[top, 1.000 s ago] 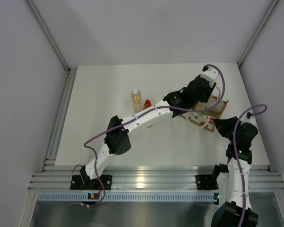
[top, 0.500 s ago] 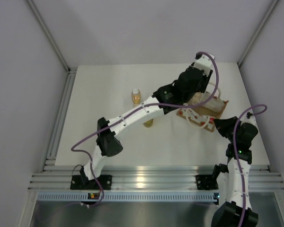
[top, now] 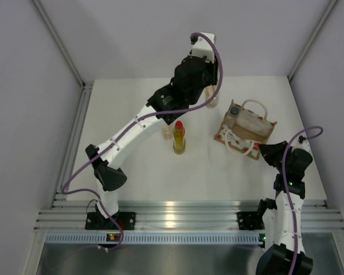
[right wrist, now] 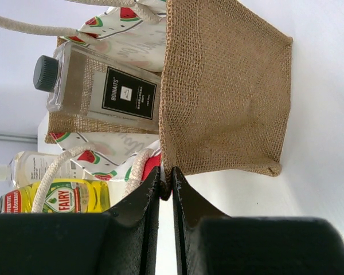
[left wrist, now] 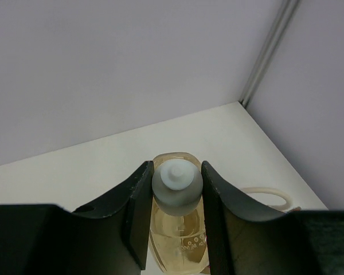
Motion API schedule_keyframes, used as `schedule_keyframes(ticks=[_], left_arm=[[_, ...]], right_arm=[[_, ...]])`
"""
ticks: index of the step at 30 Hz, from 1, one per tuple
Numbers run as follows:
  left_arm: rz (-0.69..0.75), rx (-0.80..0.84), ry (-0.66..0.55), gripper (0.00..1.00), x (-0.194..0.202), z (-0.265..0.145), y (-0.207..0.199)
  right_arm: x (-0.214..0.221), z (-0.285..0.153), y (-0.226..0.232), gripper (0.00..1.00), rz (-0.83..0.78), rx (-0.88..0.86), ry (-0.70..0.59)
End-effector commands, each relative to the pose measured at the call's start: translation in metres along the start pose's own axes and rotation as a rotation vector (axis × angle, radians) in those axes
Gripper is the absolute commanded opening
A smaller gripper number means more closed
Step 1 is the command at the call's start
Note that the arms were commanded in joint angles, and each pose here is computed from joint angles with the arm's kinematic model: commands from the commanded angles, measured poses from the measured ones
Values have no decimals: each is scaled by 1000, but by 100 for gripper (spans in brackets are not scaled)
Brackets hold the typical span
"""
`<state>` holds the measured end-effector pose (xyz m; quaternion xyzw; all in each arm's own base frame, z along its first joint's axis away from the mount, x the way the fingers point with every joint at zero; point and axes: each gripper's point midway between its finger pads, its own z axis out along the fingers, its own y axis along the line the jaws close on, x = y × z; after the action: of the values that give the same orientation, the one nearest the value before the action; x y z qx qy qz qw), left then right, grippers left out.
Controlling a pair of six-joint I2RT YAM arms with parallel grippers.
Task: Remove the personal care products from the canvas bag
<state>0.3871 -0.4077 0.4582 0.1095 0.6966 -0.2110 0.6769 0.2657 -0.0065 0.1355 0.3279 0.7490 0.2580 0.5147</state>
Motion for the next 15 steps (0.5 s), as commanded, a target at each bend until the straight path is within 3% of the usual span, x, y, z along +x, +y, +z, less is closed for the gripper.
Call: schedule_keyframes(ticks=[1, 9, 15], left_arm=[[-151, -53, -220, 0, -90, -29, 38], [-168, -152, -115, 0, -32, 5, 91], [-159, -203, -83, 0, 13, 25, 108]], right_arm=[[4, 1, -22, 10, -1, 81, 13], [5, 0, -22, 10, -5, 78, 14], [4, 0, -22, 10, -6, 79, 16]])
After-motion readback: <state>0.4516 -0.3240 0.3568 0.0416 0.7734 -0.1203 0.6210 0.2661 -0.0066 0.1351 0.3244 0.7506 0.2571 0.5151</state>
